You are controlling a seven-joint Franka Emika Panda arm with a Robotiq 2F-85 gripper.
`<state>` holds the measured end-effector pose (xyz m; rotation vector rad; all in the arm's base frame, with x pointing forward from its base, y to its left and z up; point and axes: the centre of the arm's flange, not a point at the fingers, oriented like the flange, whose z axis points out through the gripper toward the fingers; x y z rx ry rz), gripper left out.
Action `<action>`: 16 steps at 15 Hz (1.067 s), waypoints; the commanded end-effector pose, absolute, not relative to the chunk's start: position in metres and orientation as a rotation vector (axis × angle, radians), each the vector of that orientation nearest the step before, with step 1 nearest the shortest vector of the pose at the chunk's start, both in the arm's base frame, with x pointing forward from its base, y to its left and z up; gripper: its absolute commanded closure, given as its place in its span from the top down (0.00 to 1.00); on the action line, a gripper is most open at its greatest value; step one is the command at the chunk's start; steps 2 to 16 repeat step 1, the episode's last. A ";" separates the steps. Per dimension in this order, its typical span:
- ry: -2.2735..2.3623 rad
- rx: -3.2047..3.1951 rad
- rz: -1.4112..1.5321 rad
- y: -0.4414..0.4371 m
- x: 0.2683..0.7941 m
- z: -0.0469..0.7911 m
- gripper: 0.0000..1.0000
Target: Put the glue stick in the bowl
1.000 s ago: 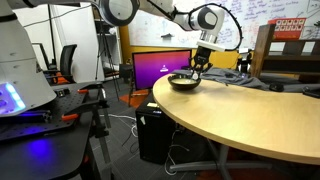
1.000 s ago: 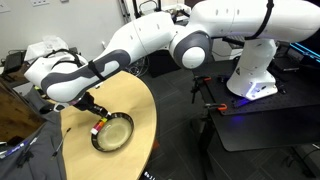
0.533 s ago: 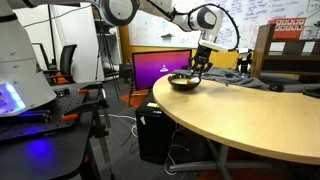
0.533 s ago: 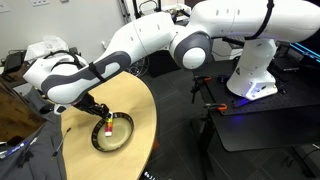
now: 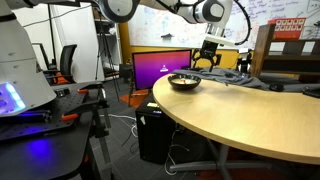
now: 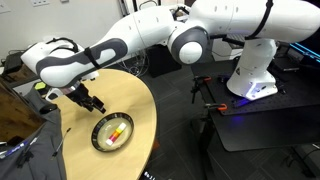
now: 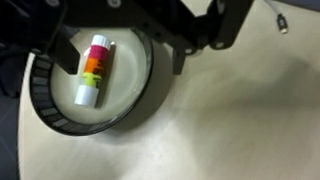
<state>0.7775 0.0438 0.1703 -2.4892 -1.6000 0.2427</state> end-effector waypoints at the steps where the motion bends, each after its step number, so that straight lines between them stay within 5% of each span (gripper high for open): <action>1: -1.581 -2.506 0.125 0.028 0.683 0.204 1.00; 16: -1.581 -2.506 0.125 0.028 0.683 0.204 1.00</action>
